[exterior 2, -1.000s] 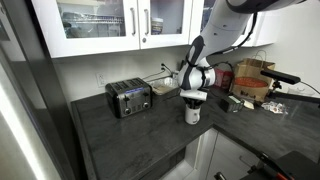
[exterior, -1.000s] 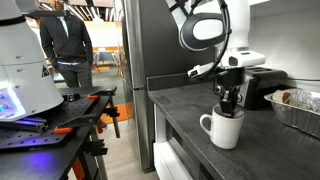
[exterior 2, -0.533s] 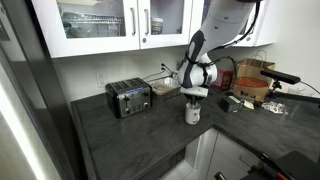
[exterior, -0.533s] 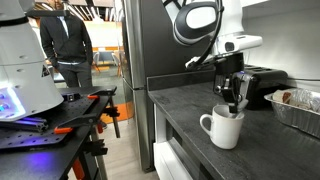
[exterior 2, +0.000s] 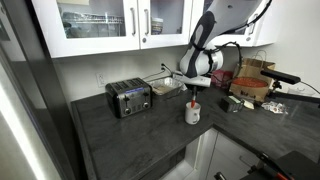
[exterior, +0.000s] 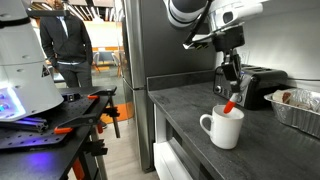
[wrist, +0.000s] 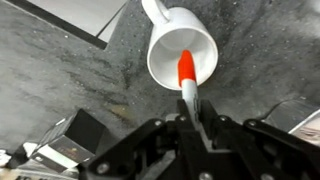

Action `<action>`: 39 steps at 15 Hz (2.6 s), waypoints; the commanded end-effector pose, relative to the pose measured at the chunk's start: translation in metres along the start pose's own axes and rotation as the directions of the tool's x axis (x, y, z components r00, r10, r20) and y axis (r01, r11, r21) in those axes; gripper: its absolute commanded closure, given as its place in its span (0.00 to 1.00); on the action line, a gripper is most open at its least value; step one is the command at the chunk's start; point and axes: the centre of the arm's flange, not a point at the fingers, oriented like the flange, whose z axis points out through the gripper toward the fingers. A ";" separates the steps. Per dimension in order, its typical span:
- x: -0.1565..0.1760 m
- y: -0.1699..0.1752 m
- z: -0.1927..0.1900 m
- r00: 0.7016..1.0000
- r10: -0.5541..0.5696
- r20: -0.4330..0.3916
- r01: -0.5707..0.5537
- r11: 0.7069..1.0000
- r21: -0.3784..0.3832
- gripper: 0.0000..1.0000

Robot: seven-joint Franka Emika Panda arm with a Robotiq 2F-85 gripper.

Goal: Pick the marker from the cup and put it on the table

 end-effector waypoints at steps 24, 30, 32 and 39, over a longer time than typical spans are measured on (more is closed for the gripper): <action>-0.073 -0.158 0.098 0.669 -0.467 0.579 0.369 0.884 0.287 0.95; -0.081 -0.167 0.111 0.643 -0.484 0.594 0.440 0.868 0.232 0.34; -0.074 -0.168 0.099 0.674 -0.511 0.534 0.459 0.855 0.239 0.19; -0.048 -0.145 0.029 0.739 -0.519 0.430 0.435 0.854 0.285 0.00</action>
